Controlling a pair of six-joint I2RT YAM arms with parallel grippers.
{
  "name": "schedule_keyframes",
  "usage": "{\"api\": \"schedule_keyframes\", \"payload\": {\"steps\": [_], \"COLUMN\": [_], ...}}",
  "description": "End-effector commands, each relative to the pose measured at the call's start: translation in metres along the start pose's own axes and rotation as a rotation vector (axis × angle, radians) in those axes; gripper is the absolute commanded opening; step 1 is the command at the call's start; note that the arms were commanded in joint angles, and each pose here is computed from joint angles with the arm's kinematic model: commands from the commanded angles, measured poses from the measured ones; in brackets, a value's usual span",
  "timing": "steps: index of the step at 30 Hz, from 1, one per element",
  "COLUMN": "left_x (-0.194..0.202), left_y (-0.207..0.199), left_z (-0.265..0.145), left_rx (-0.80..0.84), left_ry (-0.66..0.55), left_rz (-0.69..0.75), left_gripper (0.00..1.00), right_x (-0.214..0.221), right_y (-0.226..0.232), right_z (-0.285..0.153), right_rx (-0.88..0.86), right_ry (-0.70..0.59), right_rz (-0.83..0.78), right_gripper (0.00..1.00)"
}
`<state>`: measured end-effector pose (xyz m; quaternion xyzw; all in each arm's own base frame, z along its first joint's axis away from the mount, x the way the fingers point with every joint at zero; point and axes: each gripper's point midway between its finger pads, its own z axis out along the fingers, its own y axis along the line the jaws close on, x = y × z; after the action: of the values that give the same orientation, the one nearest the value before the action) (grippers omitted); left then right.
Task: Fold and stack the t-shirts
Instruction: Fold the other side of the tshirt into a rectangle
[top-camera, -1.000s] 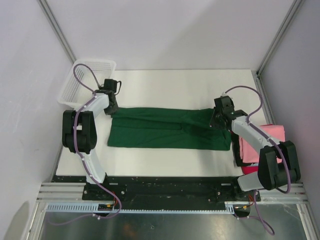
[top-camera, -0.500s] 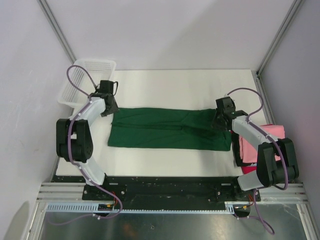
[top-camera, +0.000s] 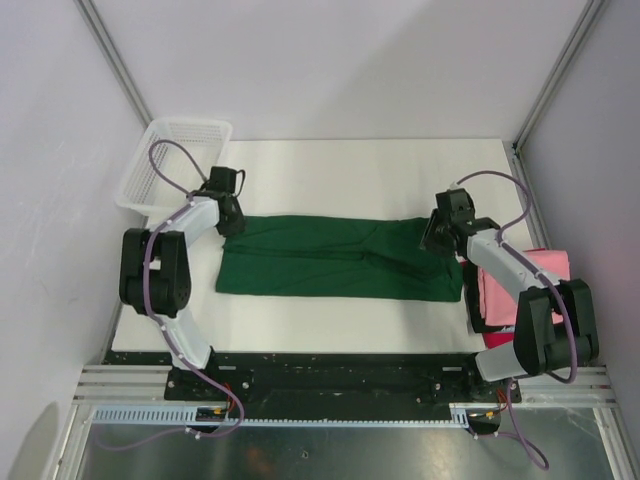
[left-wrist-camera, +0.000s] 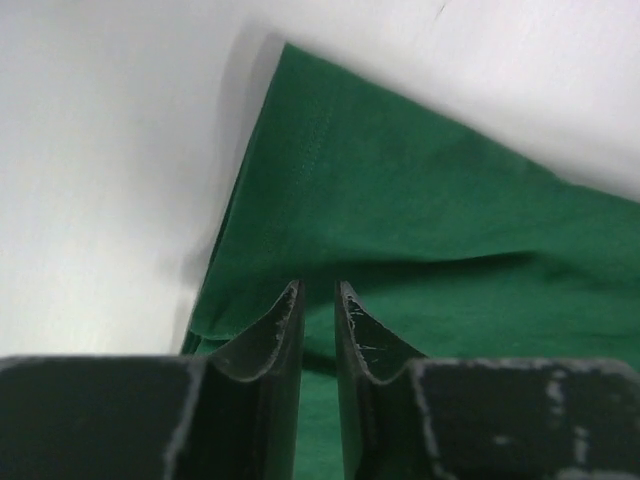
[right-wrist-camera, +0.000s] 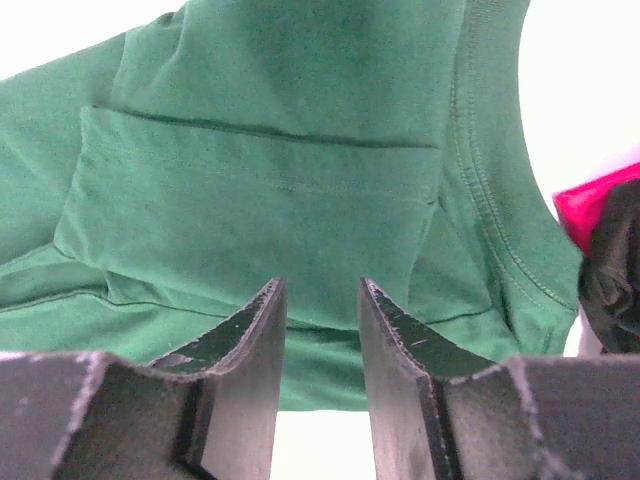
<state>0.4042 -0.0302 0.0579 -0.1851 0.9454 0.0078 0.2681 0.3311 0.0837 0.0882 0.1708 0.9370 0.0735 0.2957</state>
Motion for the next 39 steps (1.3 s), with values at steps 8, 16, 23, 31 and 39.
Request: {"api": "schedule_keyframes", "payload": {"steps": [8,16,23,31,39], "left_x": [0.018,0.001,-0.012,-0.021,-0.037], "left_y": [-0.001,-0.002,0.005,0.017,0.025], "left_z": [0.018,0.029,0.045,0.055,0.057], "left_rx": [0.0,-0.01,-0.047,-0.093,-0.114], "left_ry": [0.059,0.049,0.056,0.061,0.042], "left_rz": [-0.017,-0.031,-0.044,-0.044,-0.035], "left_gripper": [0.14,0.2,0.29,0.36,0.39], "right_x": [0.009,0.047,0.056,0.06,0.055], "right_y": [0.009,-0.015,-0.038,-0.048,-0.055], "right_z": [0.011,0.023,0.03,0.036,0.035], "right_rx": [0.019,0.054,0.084,0.11,0.121], "right_ry": [0.034,0.116,0.149,0.169,0.162], "right_rz": [-0.039,-0.035,-0.011,-0.006,0.008], "right_gripper": [0.39,0.41,0.4,0.4,0.4]}}
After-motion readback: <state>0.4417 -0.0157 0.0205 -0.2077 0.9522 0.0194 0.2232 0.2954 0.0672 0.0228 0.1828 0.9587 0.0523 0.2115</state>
